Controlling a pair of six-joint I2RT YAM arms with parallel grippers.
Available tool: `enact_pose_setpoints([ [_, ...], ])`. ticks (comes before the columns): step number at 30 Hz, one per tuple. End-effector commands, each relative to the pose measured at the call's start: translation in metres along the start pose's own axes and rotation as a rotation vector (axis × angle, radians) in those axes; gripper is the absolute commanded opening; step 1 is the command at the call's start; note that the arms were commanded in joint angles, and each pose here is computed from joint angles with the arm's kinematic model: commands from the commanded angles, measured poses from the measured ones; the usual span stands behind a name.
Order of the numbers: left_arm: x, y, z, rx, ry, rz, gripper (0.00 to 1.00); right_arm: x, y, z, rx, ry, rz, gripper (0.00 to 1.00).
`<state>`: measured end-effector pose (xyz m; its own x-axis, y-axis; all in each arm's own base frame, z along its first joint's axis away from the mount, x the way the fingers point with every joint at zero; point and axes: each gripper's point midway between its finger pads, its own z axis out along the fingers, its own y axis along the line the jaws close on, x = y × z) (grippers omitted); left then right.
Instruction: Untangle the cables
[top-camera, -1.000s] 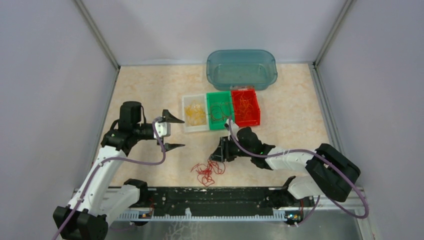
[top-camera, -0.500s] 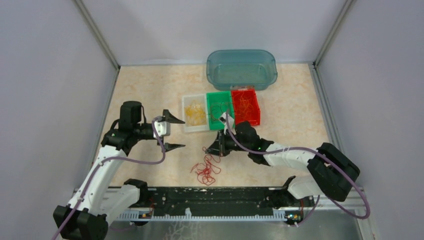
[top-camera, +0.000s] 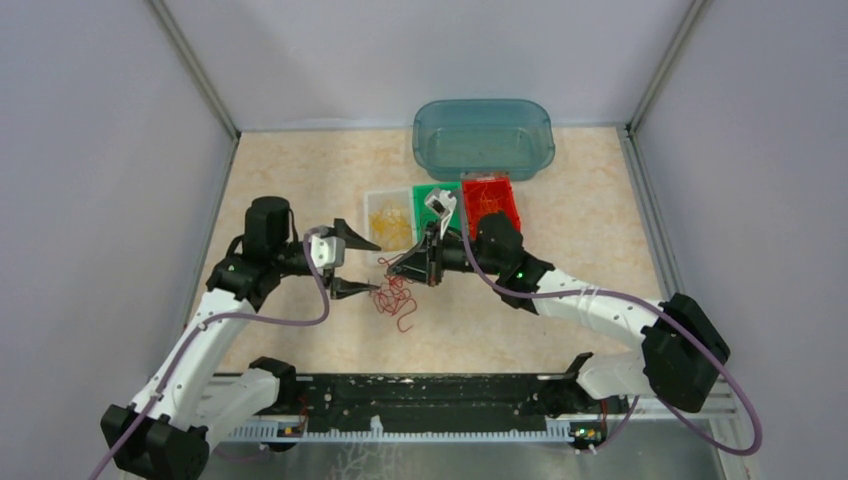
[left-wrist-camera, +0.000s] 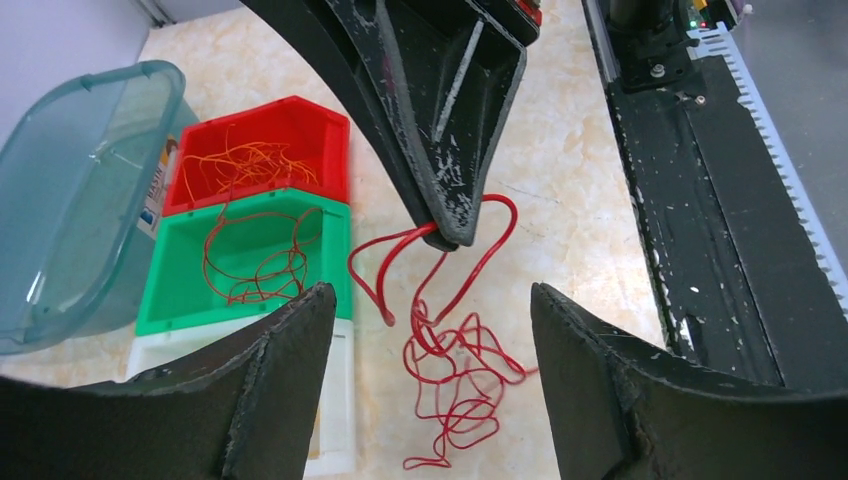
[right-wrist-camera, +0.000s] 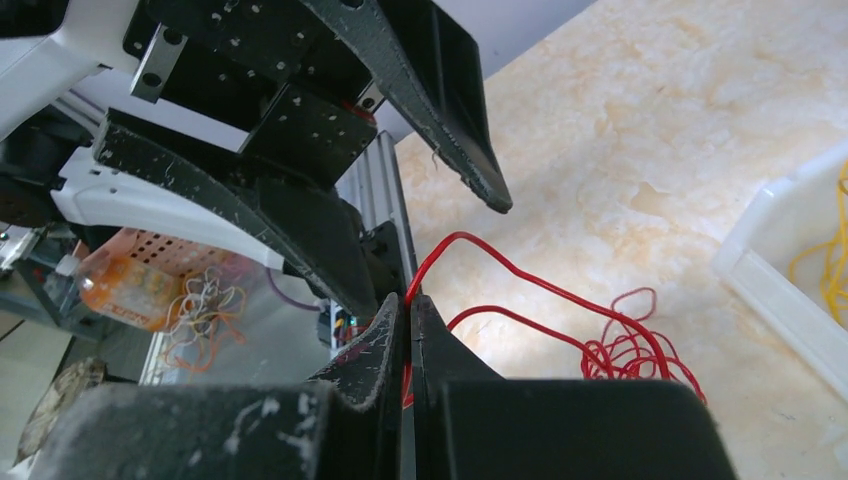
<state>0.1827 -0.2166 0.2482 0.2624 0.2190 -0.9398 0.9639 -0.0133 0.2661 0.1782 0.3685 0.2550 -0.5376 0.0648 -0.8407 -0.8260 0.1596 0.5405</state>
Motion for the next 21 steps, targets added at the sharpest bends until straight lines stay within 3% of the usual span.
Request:
enact_pose_setpoints([
  [1, -0.018, 0.005, 0.000, 0.004, -0.030, 0.076, 0.76, -0.029, 0.029, 0.001, -0.118, -0.055, -0.087, 0.00],
  [4, -0.017, 0.002, 0.002, 0.028, -0.033, 0.049, 0.70, -0.031, 0.035, 0.002, -0.147, -0.063, -0.093, 0.00],
  [8, -0.019, -0.003, 0.008, 0.054, -0.035, 0.046, 0.55, -0.038, 0.041, 0.005, -0.168, -0.074, -0.097, 0.00],
  [14, -0.021, -0.002, 0.012, 0.053, -0.019, 0.052, 0.27, -0.045, 0.048, 0.008, -0.197, -0.090, -0.095, 0.00],
  [17, -0.017, 0.007, 0.010, 0.009, 0.017, 0.070, 0.08, -0.040, 0.046, 0.005, -0.189, -0.091, -0.096, 0.01],
  [21, -0.027, 0.026, 0.003, -0.090, 0.039, 0.174, 0.00, -0.028, 0.029, -0.006, -0.106, -0.118, -0.119, 0.40],
])
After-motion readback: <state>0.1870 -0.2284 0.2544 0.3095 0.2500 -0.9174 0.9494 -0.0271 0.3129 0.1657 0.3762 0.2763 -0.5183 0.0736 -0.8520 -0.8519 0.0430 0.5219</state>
